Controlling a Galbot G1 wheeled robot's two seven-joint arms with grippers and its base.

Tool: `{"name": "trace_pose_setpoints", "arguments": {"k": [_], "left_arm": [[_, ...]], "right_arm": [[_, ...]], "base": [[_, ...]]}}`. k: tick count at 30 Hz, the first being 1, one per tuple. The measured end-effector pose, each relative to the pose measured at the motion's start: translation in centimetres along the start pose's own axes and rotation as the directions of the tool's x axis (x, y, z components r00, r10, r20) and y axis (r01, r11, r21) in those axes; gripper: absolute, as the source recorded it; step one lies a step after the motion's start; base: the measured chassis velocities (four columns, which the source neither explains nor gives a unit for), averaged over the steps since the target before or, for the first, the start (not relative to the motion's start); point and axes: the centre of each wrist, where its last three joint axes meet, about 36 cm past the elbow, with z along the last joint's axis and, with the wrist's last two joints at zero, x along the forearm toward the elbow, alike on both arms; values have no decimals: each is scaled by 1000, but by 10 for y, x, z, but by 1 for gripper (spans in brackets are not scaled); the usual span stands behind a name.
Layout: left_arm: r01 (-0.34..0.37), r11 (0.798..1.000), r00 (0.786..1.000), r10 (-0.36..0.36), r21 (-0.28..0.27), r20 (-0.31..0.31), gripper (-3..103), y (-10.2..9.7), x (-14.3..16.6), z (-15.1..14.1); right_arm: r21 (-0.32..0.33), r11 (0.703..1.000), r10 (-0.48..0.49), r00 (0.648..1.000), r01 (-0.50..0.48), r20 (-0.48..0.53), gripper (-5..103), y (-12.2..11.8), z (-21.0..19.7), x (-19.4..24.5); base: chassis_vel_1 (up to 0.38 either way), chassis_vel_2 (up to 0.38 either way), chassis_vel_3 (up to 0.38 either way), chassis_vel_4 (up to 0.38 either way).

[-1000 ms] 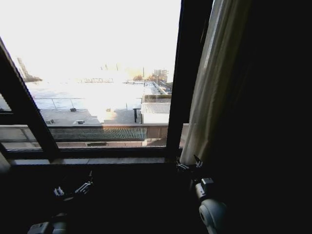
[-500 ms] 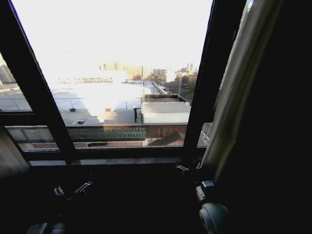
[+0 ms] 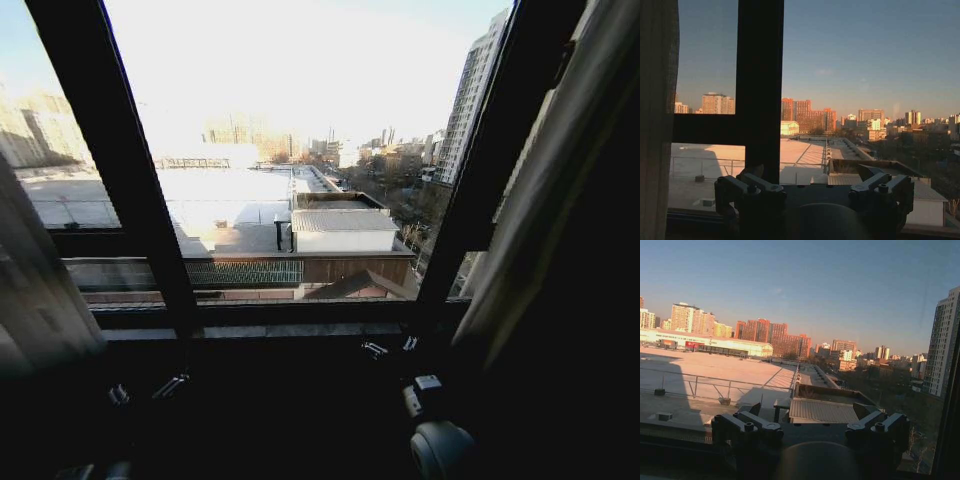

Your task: Open the curtains by pulling them apart, changing their state from closed to fully open.

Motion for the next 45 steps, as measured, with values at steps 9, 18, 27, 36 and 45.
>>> {"name": "trace_pose_setpoints", "arguments": {"k": [9, 18, 27, 36, 45], "left_arm": [[-16, 1000, 1000, 16, 1, 0, 100, 0, -2, 2], [-10, 1000, 1000, 10, -5, 3, 100, 4, -2, 3], [-4, 1000, 1000, 4, -6, 3, 100, 6, -2, 6], [-3, 1000, 1000, 3, -3, 3, 100, 6, -3, 7], [3, 1000, 1000, -3, -3, 1, 100, 8, -3, 11]], "right_arm": [[8, 1000, 3, 1000, -3, -2, 100, -2, 2, -1], [7, 1000, 0, 1000, 0, -1, 100, 0, 3, -6], [5, 1000, -5, 1000, 5, -5, 100, 3, 7, -11], [3, 1000, -13, 1000, 13, -9, 100, 6, 9, -13], [36, 999, -15, 1000, 15, -1, 100, 9, 14, -15]], "base": [[351, 353, -347, -350], [363, 344, -364, -345], [349, 354, -347, -341], [359, 354, -365, -366], [354, 348, -348, -345]]}}
